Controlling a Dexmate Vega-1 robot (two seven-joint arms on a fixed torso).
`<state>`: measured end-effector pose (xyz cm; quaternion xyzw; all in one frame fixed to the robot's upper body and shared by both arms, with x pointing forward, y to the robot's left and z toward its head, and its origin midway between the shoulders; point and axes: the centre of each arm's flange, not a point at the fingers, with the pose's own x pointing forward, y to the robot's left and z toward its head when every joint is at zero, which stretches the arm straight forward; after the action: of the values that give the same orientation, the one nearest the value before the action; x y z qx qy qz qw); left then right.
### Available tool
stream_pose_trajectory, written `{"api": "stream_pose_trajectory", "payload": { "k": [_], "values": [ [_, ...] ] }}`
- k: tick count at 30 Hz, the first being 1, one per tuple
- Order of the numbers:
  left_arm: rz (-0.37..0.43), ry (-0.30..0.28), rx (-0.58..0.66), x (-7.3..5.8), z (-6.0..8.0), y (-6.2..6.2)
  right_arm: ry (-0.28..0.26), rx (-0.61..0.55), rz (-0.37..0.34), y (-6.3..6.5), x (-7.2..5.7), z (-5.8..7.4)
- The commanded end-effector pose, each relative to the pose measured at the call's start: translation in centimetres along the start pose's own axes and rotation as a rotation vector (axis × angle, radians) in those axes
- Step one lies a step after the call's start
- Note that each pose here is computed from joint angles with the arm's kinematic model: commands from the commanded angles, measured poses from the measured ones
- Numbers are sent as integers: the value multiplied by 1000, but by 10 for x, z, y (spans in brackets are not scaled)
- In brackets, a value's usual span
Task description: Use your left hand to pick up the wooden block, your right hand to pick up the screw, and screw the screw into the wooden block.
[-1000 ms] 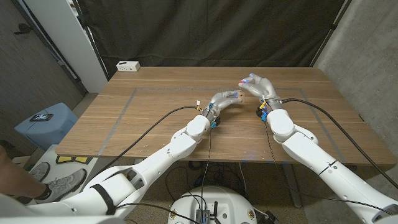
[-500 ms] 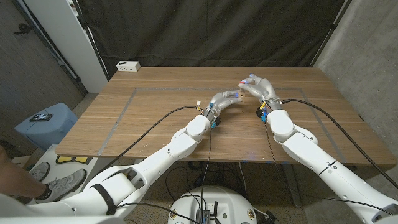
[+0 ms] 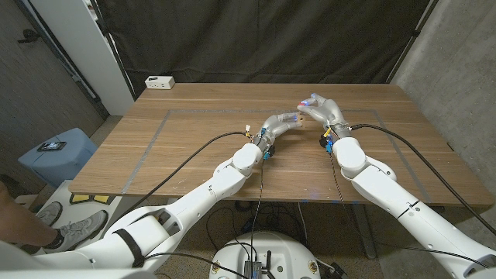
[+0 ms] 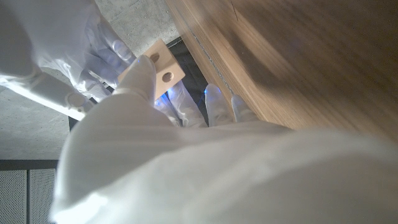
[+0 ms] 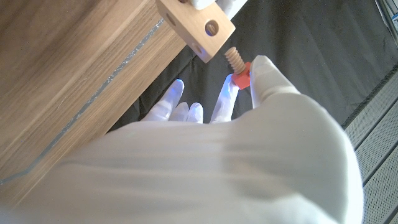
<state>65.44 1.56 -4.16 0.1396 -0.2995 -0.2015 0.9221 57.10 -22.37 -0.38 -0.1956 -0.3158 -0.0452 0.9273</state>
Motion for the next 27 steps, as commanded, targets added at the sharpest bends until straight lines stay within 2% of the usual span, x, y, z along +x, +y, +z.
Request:
{"api": "stream_pose_trajectory", "payload": {
  "k": [1,27],
  "values": [
    [0,2,-1,-2,-1,0,7,-7,4,1,-1,-2],
    [-3,0,1,-2,0,-1,5,-5,5,1,-2,-6]
  ]
}}
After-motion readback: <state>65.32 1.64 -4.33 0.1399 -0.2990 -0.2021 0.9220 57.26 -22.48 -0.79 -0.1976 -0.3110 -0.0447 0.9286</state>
